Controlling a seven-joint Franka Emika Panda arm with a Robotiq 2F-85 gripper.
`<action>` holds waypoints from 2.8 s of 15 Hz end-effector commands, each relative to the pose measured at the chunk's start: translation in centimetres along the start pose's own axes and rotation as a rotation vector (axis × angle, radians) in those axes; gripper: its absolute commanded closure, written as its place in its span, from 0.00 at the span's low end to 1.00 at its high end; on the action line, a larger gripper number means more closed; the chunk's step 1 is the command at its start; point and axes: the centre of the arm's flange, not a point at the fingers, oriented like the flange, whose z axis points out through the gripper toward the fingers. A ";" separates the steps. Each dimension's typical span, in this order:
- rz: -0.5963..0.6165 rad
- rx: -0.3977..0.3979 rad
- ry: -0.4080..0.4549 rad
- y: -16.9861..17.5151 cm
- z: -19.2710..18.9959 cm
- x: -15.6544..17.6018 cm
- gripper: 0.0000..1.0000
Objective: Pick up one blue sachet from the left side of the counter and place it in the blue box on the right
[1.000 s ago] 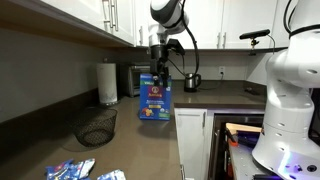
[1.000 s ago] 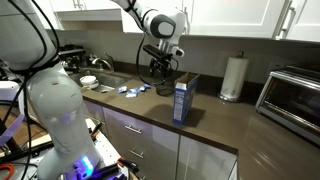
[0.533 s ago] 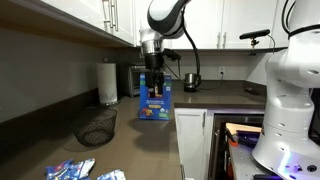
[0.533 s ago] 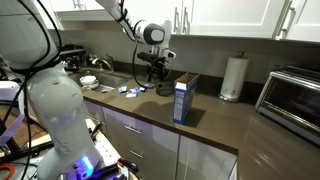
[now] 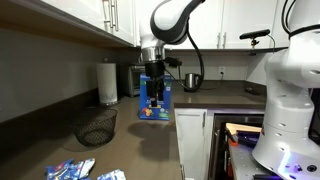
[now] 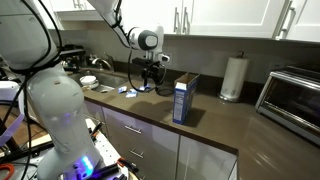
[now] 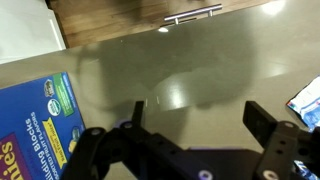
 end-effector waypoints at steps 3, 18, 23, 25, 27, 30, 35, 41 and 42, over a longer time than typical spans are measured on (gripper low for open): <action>-0.112 -0.073 -0.005 -4.2 1.5 1.1 0.00; -0.612 -0.068 0.205 -16.1 9.3 8.2 0.00; -0.721 0.010 0.157 -18.7 10.8 9.2 0.00; -0.750 0.011 0.132 -19.4 10.7 8.9 0.00; -0.776 0.013 0.108 -20.2 10.7 8.6 0.00; -0.800 0.015 0.073 -20.9 11.0 8.2 0.00; -0.826 0.015 0.057 -21.5 12.3 8.3 0.00; -0.847 0.014 0.037 -21.7 14.2 8.0 0.00; -0.847 0.015 0.034 -21.7 14.5 7.9 0.00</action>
